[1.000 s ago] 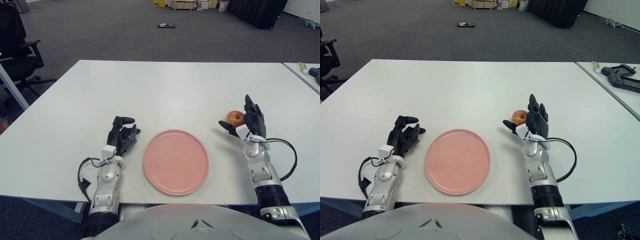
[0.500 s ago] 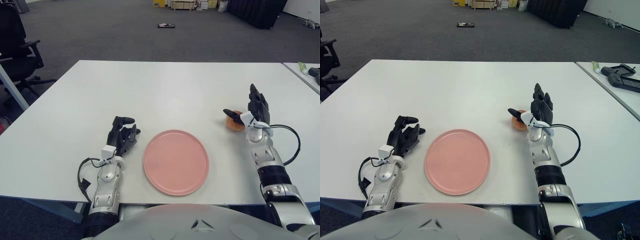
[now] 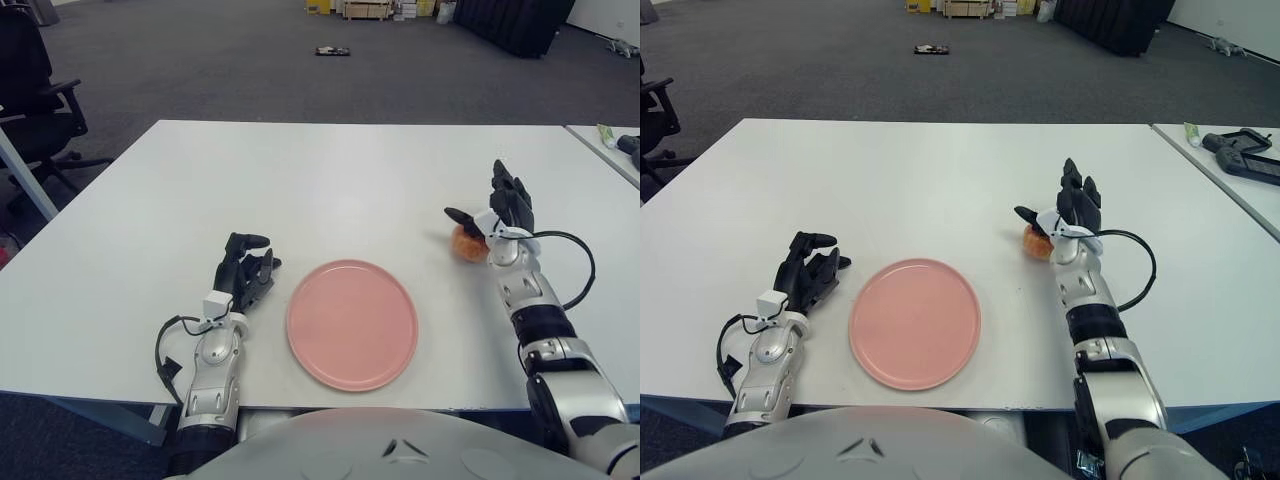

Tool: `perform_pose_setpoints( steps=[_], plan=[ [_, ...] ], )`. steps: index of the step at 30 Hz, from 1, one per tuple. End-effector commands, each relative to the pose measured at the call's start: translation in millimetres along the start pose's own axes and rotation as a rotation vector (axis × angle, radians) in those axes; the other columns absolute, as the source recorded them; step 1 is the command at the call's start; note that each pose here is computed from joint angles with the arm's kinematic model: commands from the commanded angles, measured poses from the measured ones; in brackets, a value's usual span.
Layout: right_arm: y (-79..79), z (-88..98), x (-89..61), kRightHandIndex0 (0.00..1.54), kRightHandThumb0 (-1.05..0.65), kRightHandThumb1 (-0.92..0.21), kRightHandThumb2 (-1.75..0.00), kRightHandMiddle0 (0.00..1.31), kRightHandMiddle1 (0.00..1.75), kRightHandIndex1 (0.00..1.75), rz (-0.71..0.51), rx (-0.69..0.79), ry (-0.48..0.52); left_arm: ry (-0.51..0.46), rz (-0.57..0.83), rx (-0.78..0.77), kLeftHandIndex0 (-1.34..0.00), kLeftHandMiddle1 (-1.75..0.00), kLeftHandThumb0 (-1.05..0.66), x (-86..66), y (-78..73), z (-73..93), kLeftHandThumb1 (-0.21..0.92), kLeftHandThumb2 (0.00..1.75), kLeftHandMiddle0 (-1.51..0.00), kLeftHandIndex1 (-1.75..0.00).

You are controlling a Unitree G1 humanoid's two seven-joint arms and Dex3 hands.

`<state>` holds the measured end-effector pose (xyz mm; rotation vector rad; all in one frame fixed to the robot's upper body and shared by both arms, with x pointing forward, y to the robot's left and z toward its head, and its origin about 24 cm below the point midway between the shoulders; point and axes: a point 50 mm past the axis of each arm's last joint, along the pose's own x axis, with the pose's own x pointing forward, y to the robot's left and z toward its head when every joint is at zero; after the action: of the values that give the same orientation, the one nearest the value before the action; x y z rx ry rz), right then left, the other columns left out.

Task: Put the apple into the plate.

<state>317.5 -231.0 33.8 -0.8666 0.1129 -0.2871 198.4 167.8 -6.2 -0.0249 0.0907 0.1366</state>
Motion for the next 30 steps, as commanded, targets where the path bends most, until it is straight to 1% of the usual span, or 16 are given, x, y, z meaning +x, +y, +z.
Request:
perform_pose_setpoints(
  steps=[1,5,8,13,16,17,19,25,30],
  plan=[
    [10.7,-5.7,-1.0,0.00,-0.84,-0.69,-0.52,0.00,0.00,0.00,0.084,-0.062,0.018,0.035,0.008,-0.004,-0.22,-1.31,-0.35,-3.2,1.4,-6.0,0.87,0.60,-0.54,-1.75],
    [19.9,-9.1,-6.2,0.00,-0.83,-0.68,-0.57,0.00,0.00,0.00,0.160,-0.109,0.032,0.035,0.009,-0.009,-0.22,-1.30,-0.35,-3.6,1.7,-6.3,0.87,0.60,-0.53,-1.75],
    [27.8,-12.9,-11.5,0.00,-0.84,-0.67,-0.58,0.00,0.00,0.00,0.264,-0.176,0.051,0.035,0.010,-0.007,-0.22,-1.30,-0.35,-3.8,1.6,-6.0,0.87,0.60,-0.52,-1.75],
    [30.4,-13.6,-15.2,0.00,-0.90,-0.67,-0.58,0.00,0.00,0.00,0.355,-0.238,0.057,0.037,0.012,-0.001,-0.22,-1.31,-0.35,-3.8,1.6,-5.5,0.87,0.60,-0.53,-1.75],
    [30.6,-13.2,-16.7,0.00,-0.92,-0.70,-0.53,0.00,0.00,0.00,0.384,-0.258,0.059,0.037,0.013,0.000,-0.22,-1.32,-0.35,-3.8,1.6,-5.4,0.87,0.61,-0.53,-1.75],
    [31.0,-12.7,-18.9,0.00,-0.92,-0.70,-0.53,0.00,0.00,0.00,0.400,-0.270,0.060,0.037,0.013,0.001,-0.23,-1.32,-0.35,-3.8,1.7,-5.1,0.87,0.61,-0.53,-1.75],
    [31.2,-10.5,-29.1,0.00,-0.95,-0.72,-0.49,0.00,0.00,0.00,0.447,-0.306,0.054,0.038,0.014,0.005,-0.23,-1.32,-0.35,-3.6,2.0,-4.8,0.86,0.61,-0.54,-1.75],
    [28.9,-7.2,-41.5,0.00,-0.98,-0.76,-0.44,0.00,0.00,0.00,0.490,-0.334,0.044,0.039,0.012,0.008,-0.23,-1.31,-0.35,-3.1,3.5,-5.1,0.86,0.61,-0.54,-1.75],
    [23.3,-3.4,-50.4,0.00,-0.97,-0.77,-0.42,0.00,0.00,0.00,0.478,-0.330,0.037,0.038,0.006,0.001,-0.22,-1.32,-0.35,-2.8,4.1,-5.4,0.88,0.58,-0.52,-1.75]
  ],
)
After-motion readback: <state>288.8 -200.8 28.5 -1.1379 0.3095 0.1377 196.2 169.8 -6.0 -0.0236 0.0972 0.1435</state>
